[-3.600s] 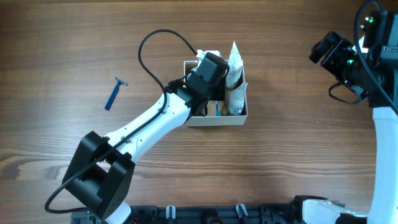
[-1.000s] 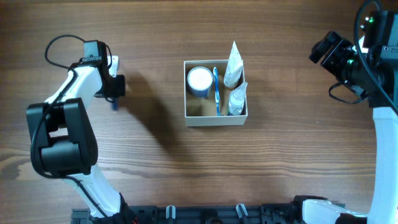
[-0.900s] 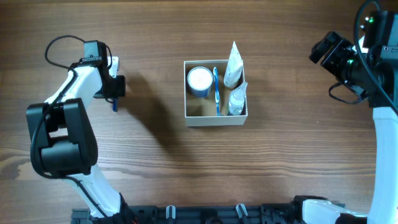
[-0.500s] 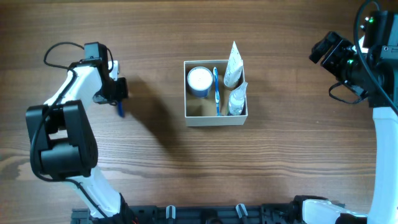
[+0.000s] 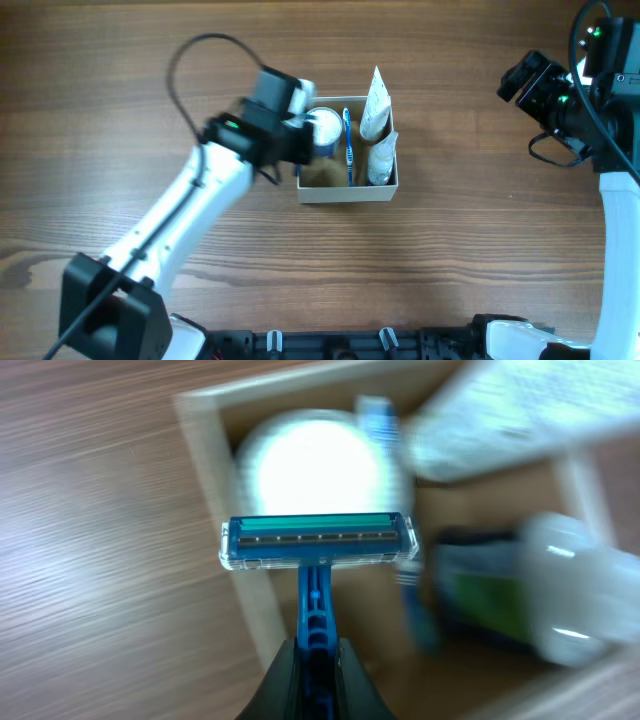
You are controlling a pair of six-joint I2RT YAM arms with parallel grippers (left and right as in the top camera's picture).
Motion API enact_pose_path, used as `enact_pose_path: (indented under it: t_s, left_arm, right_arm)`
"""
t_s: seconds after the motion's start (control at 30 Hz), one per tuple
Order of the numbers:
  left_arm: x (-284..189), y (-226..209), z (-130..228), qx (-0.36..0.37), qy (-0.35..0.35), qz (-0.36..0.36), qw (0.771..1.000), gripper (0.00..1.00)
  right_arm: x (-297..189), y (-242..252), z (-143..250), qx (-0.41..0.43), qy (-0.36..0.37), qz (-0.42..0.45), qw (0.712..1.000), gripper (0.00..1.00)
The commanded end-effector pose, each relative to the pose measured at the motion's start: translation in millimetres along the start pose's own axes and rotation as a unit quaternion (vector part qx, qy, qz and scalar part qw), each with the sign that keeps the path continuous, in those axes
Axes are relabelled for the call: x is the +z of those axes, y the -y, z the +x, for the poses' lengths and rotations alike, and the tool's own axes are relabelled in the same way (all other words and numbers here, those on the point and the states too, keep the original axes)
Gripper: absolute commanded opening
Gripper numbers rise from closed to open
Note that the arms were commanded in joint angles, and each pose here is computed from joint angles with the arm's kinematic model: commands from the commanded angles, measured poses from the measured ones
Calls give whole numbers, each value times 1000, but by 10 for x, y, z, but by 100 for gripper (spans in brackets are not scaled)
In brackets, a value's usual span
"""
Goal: Pack container
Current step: 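Carry the razor over the box and lower it beside the swab tub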
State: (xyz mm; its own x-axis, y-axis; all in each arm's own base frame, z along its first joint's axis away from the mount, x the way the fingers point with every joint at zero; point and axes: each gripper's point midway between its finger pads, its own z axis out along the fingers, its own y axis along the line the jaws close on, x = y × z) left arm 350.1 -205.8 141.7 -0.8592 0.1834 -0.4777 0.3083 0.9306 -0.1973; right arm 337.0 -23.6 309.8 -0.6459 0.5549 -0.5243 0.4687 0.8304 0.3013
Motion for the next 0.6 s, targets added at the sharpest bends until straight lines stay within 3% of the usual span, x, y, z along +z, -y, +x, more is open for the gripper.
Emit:
enact_pose_path:
  t_s: [0.0, 0.1, 0.37, 0.57]
  left_arm:
    - [66, 274, 58, 6, 16, -36, 999, 4]
    - [141, 418, 102, 28, 19, -44, 998, 4]
    - [222, 348, -15, -7, 47, -72, 996, 4]
    - [210, 322, -137, 10, 69, -75, 995, 4]
  right_arm:
    - [40, 46, -14, 8, 1, 12, 1000, 100]
    - [40, 46, -14, 8, 1, 12, 1000, 100]
    - [40, 46, -14, 8, 1, 12, 1000, 100]
    - [40, 46, -14, 8, 1, 12, 1000, 100]
